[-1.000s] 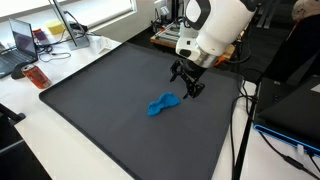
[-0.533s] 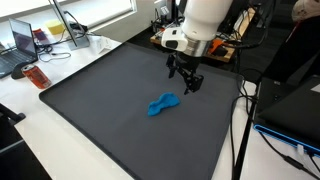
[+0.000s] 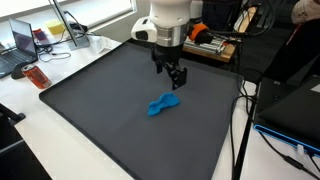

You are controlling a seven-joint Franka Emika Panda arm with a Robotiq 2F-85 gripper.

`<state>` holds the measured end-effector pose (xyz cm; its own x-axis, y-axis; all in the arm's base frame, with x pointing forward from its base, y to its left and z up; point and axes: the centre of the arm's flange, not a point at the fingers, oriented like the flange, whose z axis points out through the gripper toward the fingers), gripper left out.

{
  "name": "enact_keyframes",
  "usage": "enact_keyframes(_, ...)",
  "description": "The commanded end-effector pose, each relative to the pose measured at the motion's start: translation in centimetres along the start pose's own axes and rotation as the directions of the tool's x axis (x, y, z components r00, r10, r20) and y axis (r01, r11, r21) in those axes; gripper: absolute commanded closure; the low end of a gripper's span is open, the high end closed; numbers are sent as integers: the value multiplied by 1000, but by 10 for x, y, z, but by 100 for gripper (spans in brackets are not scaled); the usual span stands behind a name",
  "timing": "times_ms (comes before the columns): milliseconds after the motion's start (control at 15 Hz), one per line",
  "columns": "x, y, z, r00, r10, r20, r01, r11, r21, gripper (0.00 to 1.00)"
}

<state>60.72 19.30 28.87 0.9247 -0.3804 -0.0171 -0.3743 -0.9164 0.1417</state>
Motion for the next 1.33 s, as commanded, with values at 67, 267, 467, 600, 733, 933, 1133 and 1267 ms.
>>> enact_keyframes(67, 50, 2, -17, 996, 8, 92, -11, 999, 34, 0)
enact_keyframes(267, 77, 5, -21, 987, 31, 155, -40, 998, 53, 0)
enact_keyframes(467, 102, 5, -23, 976, 44, 213, -62, 995, 77, 0)
enact_keyframes(600, 117, 5, -23, 969, 58, 241, -80, 993, 84, 0)
enact_keyframes(733, 131, 6, -20, 961, 72, 267, -101, 990, 95, 0)
enact_keyframes(933, 148, 8, -12, 951, 69, 302, -111, 986, 123, 0)
enact_keyframes(1133, 161, 10, 3, 943, 59, 329, -118, 980, 162, 0)
enact_keyframes(1267, 167, 11, 18, 945, 51, 324, -119, 973, 195, 0)
